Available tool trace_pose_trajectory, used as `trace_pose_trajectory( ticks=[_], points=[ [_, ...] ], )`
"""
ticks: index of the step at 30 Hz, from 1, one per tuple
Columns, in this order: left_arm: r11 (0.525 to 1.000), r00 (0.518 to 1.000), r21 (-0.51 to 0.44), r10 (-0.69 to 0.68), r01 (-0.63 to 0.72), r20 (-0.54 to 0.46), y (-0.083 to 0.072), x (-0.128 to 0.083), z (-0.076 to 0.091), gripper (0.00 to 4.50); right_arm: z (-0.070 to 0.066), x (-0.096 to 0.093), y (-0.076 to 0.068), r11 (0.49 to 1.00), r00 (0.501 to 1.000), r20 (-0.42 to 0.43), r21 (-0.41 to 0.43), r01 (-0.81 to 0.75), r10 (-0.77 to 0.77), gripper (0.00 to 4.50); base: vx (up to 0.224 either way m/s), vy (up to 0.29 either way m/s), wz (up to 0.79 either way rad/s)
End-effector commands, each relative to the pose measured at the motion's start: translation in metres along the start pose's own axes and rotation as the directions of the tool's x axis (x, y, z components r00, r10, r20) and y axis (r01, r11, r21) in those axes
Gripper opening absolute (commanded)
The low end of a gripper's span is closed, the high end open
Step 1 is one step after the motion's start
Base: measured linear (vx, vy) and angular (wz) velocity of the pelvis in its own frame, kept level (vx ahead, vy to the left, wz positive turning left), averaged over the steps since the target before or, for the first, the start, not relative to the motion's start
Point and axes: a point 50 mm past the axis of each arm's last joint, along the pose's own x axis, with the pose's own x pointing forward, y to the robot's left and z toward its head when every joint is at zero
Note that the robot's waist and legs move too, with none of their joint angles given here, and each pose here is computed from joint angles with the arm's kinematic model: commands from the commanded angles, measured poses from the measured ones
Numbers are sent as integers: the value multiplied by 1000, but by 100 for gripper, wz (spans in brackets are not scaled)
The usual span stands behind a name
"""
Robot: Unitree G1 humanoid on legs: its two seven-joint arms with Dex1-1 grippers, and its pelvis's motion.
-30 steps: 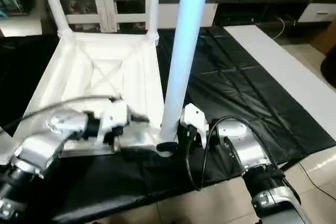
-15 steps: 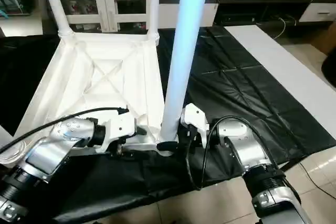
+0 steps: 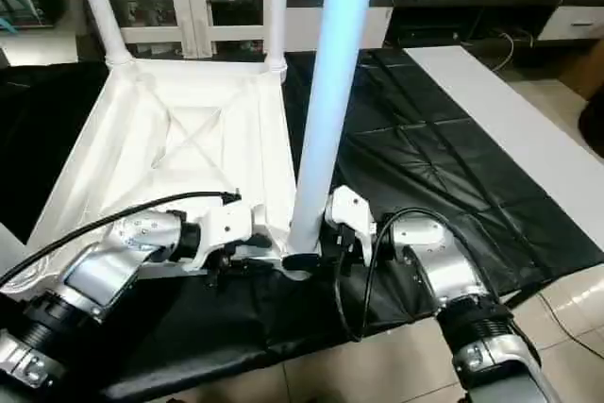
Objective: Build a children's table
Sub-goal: Rotate leg to tighten
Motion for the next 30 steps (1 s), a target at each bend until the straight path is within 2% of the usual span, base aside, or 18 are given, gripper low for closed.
trace_pose_trajectory(
  ticks=[1,9,16,24,27,30],
  points=[
    [1000,999,11,-26,26,-31,0,-7,-5,134,8,-9,-11,993,996,-27,-85,79,-82,263,0,0,0],
    [998,998,27,-57,58,-41,-4,-10,-8,68,8,-8,-11,994,997,-28,-85,76,-79,263,0,0,0],
    [999,999,37,-39,39,-11,-3,0,-4,7,9,-7,-13,993,996,-26,-87,77,-80,263,0,0,0],
    [999,999,0,-45,45,4,-4,6,-8,7,7,-10,-14,992,995,-36,-83,91,-94,263,0,0,0],
    [997,997,0,-72,72,24,-6,5,-8,7,1,-12,-13,994,994,-81,-93,64,-72,263,0,0,0],
    [995,995,3,-98,98,27,-8,5,-8,7,0,-11,-13,994,994,-92,-97,52,-61,263,0,0,0]
  ],
)
